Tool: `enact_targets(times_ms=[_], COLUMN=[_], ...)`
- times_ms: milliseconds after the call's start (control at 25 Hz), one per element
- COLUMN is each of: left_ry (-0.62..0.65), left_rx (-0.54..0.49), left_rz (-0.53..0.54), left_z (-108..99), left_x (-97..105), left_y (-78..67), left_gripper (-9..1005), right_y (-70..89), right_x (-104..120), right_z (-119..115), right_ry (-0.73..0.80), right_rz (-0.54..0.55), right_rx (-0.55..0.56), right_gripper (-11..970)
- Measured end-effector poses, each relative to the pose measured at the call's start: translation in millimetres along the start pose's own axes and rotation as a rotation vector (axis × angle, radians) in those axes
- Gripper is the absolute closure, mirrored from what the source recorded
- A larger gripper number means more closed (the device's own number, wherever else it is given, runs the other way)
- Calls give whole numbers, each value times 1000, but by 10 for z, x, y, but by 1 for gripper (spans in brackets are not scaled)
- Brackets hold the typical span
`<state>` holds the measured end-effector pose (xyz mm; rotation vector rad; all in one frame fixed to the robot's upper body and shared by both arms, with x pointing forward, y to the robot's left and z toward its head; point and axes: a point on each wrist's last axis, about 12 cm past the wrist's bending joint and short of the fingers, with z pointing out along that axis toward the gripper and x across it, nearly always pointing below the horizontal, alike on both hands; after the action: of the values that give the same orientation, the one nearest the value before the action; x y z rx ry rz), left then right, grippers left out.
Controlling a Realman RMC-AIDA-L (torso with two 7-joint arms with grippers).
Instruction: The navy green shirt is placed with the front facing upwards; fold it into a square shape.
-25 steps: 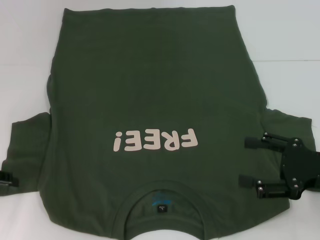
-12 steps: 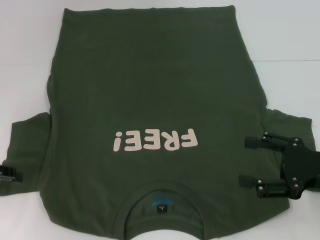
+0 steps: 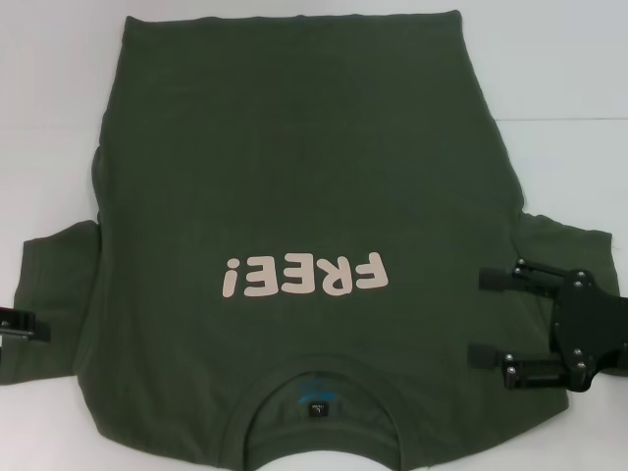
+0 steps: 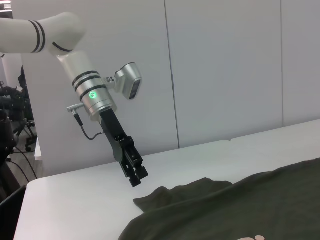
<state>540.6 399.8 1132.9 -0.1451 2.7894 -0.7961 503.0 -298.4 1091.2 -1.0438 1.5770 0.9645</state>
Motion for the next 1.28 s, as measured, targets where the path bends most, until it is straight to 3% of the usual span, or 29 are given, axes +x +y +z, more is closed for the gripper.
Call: enact_targets(times_ms=[1280], left_ry=[31], left_rx=[-83], left_rz=[-38], left_z=[133], left_x=[48], left_y=[120], left_gripper=[133], right_y=[-60], right_x=[-56], right_z=[67], right_ry=[3], right_rz=[-28], right_rx=[-3], right_gripper=[14])
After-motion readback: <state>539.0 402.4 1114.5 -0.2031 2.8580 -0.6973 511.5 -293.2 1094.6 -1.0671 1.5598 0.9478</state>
